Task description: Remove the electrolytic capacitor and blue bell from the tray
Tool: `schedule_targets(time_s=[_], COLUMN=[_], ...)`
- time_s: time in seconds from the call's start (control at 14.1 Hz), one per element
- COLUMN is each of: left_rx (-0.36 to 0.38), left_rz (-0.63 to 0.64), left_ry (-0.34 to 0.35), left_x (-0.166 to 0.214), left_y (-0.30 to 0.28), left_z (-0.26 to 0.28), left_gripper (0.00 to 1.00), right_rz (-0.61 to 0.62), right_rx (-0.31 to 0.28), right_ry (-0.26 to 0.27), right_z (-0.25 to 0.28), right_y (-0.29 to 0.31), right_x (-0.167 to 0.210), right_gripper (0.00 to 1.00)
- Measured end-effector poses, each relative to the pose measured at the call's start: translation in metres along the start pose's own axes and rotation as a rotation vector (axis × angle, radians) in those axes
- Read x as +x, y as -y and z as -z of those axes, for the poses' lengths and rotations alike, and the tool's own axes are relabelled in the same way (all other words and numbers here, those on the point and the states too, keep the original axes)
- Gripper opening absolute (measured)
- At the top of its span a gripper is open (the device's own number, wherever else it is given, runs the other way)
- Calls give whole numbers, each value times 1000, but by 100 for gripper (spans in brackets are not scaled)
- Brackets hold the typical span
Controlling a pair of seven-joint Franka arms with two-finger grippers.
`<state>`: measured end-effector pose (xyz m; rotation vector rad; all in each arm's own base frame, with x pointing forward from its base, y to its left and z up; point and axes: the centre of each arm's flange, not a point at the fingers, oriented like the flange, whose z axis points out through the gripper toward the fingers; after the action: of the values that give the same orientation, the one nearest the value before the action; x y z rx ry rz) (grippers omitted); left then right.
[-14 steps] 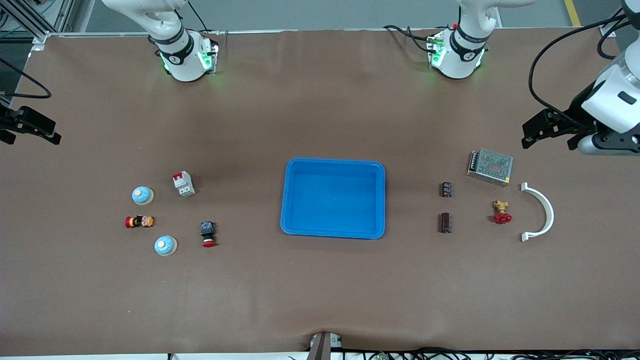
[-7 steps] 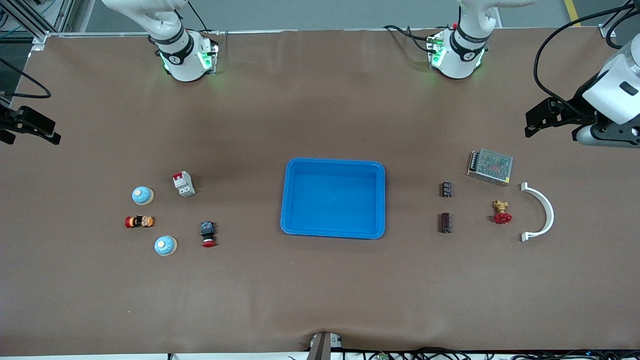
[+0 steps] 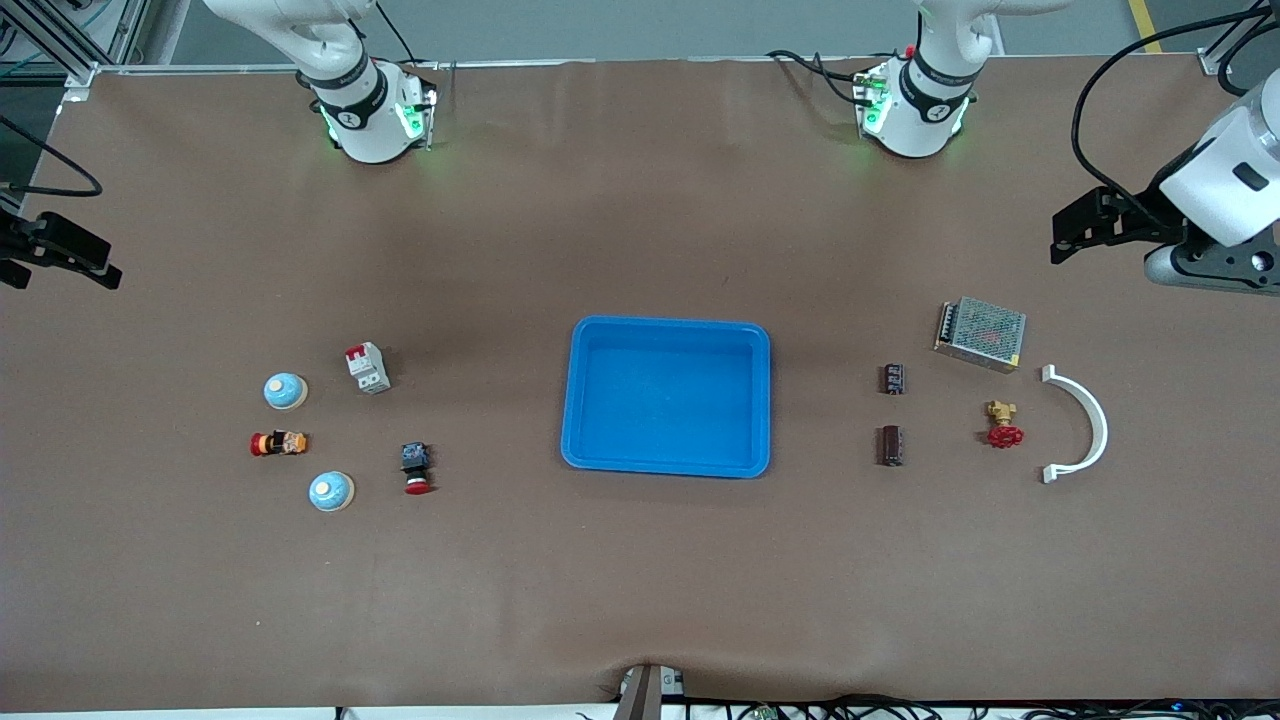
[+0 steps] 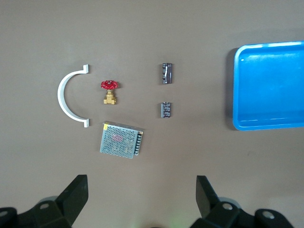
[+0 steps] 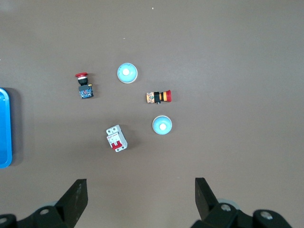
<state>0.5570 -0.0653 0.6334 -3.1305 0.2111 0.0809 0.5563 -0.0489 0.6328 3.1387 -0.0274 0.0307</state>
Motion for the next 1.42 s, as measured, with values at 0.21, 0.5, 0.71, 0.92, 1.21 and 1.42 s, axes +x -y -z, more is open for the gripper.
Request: schedule_targets(time_s=[0.21, 0.5, 0.71, 0.92, 1.21, 1.42], left_rx=[44, 62, 62, 62, 60, 35], left_rz=[4, 6, 4, 1, 0, -3], left_ry=[5, 5, 5, 3, 0, -2], left_x=[1, 1, 1, 2, 3, 4], left_y=[5, 7, 6, 4, 4, 1], left_z=[-2, -2, -2, -2, -3, -3], left_gripper=[100, 100, 100, 100, 100, 100], right_rz=[0, 0, 0, 0, 1, 1], right_rx=[0, 0, 0, 0, 0, 0], right_ry=[0, 0, 0, 0, 0, 0], right_z=[0, 0, 0, 0, 0, 0], right_y=[0, 0, 0, 0, 0, 0], right_x=[0, 0, 0, 0, 0, 0], right_gripper=[100, 100, 100, 100, 100, 100])
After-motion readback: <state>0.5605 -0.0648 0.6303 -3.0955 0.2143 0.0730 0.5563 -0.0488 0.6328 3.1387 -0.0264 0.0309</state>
